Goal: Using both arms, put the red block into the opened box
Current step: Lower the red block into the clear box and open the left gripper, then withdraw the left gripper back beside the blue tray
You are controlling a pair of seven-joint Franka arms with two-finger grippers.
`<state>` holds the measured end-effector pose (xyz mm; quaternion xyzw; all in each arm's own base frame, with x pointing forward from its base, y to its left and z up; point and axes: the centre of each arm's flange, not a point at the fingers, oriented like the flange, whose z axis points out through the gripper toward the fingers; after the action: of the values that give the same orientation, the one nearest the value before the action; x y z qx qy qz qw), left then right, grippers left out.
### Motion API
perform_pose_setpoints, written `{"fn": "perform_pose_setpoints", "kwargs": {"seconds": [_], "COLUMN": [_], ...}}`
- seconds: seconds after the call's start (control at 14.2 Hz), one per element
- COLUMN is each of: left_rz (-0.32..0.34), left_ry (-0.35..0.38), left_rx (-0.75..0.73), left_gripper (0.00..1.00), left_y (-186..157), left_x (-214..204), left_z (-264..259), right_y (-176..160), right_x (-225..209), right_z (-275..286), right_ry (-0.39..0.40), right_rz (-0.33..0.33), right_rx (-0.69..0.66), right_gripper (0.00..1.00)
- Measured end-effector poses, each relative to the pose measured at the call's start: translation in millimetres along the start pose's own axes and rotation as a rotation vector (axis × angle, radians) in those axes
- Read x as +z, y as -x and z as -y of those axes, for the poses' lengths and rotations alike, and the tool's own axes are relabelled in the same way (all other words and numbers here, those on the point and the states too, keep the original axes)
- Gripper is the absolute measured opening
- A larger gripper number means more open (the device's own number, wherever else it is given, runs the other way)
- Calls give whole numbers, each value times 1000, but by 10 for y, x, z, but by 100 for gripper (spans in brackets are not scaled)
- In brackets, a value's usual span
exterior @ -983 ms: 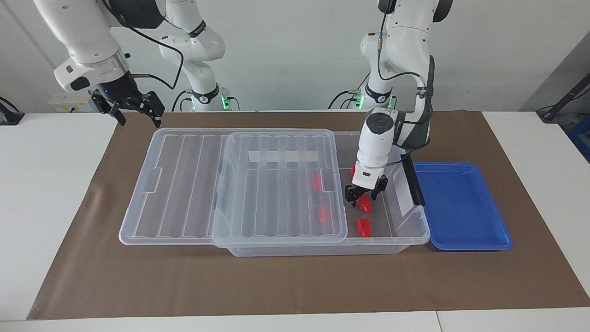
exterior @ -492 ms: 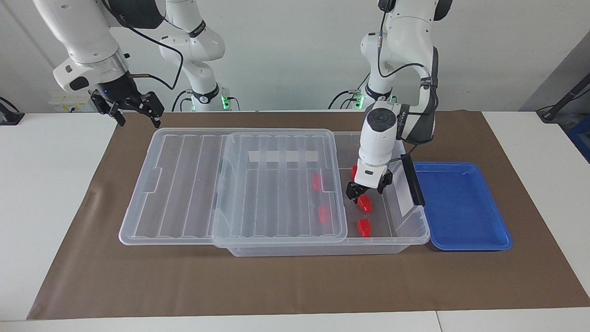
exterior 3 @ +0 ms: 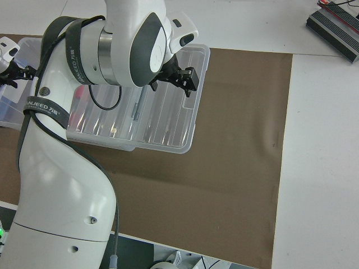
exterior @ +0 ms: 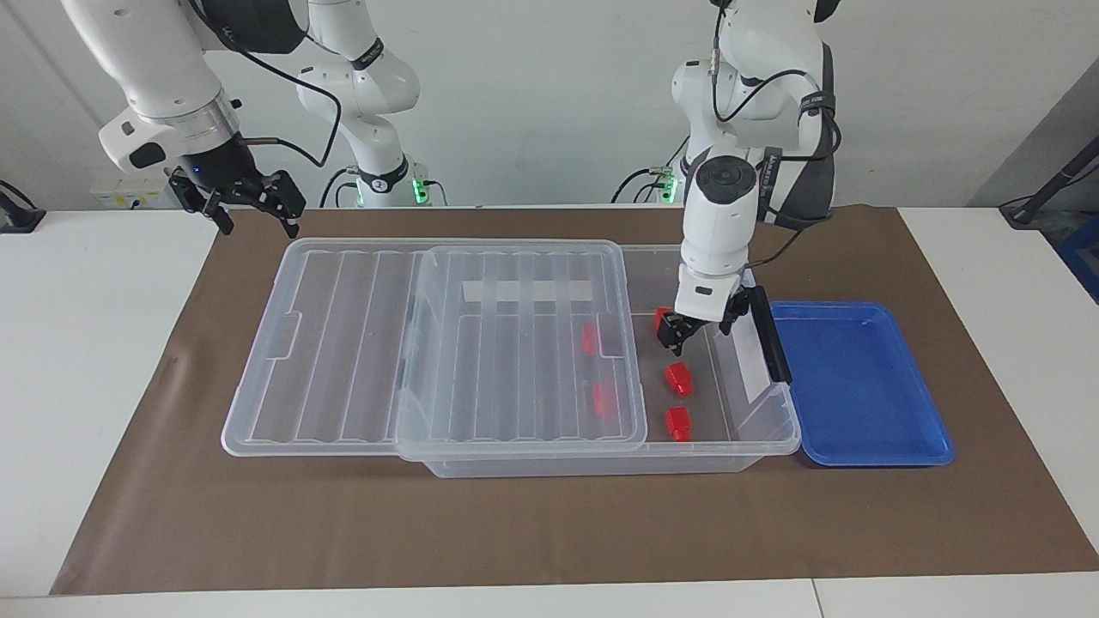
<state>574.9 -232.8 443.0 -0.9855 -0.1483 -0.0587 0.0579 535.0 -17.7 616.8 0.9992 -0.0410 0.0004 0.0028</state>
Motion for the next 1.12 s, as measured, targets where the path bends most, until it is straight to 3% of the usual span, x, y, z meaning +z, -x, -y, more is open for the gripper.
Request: {"fn": "perform_pose_setpoints", "kwargs": {"seconds": [0.07,0.14,0.42,0.7,0.91,1.12], "left_rz": [-8,-14,2,22,54,59], "left_ry": [1,0,-37,-12,-3,-5], "left_rx": [-9,-15,67,132,202,223], "left_gripper": [100,100,100,100,100,100], "left_y": [-46,-79,-216,-614,-686,-668], "left_x": [-146,-265,-700,-1146,-1396,-1492], "left_z": [28,62,356,1370,2149,2384], "right_y": [-15,-28,-88,-175,-329,-557], "right_x": [3,10,108,296,620,1030], "right_z": [-21,-53,-298,-599,-868,-1081], "right_ry": [0,0,1,8,23,14], "right_rz": [-10,-15,-34,-68,-97,-117], "right_rx": [-14,-20,-8,-55,-146,-198], "right_gripper": [96,89,45,4,1,1]}}
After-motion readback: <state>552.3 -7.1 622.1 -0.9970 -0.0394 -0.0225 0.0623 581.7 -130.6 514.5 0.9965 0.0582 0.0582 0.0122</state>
